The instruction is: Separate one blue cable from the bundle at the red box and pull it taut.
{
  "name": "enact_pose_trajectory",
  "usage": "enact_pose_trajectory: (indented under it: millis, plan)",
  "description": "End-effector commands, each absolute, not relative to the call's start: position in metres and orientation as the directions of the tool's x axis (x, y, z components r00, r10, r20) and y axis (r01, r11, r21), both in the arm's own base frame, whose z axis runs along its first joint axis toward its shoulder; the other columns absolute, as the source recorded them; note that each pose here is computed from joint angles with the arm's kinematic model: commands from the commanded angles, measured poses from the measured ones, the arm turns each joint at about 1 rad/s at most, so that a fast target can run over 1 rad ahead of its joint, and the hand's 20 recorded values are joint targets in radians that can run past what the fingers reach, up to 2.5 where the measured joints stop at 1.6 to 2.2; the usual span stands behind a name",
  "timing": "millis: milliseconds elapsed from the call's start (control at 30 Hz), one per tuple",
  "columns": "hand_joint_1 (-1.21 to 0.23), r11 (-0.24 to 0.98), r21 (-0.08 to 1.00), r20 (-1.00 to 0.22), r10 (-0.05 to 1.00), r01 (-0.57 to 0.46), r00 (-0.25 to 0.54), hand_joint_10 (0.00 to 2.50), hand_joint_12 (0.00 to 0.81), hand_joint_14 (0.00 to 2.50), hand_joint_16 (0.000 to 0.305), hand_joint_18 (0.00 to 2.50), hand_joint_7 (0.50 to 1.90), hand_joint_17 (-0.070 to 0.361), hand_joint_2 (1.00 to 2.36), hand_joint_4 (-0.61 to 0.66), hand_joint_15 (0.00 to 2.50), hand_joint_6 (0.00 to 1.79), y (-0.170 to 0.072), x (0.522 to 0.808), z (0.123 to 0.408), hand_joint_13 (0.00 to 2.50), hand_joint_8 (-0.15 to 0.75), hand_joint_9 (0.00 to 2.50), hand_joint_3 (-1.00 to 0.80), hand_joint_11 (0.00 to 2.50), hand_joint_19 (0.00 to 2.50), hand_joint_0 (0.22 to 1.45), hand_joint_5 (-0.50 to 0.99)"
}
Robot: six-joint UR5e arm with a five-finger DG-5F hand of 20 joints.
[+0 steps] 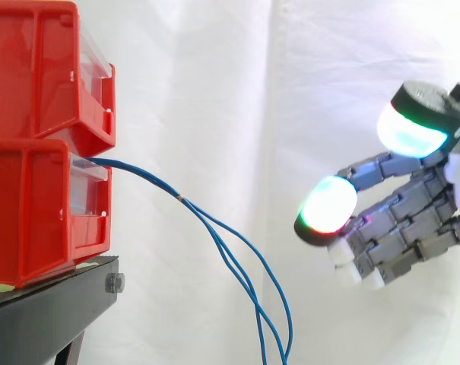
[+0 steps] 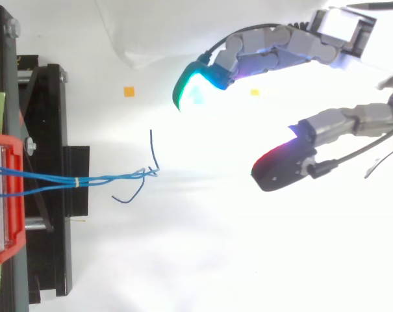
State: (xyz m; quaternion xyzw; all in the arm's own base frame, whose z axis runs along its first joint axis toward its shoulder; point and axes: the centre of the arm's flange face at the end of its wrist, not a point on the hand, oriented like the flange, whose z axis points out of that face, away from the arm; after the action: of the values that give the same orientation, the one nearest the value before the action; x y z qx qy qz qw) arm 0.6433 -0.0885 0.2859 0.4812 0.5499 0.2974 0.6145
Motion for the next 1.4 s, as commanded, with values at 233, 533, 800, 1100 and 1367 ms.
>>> enact_pose_trajectory:
  millis: [233,533,800,1100,1367]
  plan:
    - [-0.62,0.344,0.93,-0.365,0.905,0.129,0.219,0.01,0.374,0.01,0.044,0.34,0.86,0.1,1.0,0.2,0.3,0.5,-0.083,0.675,0.256,0.54,0.293,0.59,-0.5,0.43,0.37,0.51,-0.21]
    - [-0.62,0.369,0.922,-0.387,0.894,0.117,0.227,0.01,0.373,0.01,0.045,0.36,0.86,0.101,1.0,0.2,0.32,0.5,-0.076,0.683,0.248,0.54,0.294,0.59,-0.5,0.45,0.39,0.5,-0.2]
    - [-0.62,0.312,0.943,-0.33,0.919,0.112,0.217,0.01,0.375,0.01,0.045,0.38,0.87,0.102,1.0,0.2,0.33,0.5,-0.071,0.704,0.219,0.55,0.295,0.6,-0.5,0.45,0.4,0.5,-0.2]
    - [-0.61,0.256,0.965,-0.262,0.947,0.055,0.187,0.01,0.377,0.01,0.046,0.39,0.87,0.103,1.0,0.2,0.34,0.5,-0.063,0.721,0.212,0.57,0.296,0.6,-0.5,0.47,0.42,0.5,-0.2]
    - [-0.61,0.232,0.972,-0.234,0.953,0.032,0.195,0.02,0.38,0.01,0.047,0.41,0.87,0.105,1.0,0.21,0.36,0.5,-0.066,0.728,0.193,0.59,0.295,0.61,-0.5,0.48,0.45,0.5,-0.2]
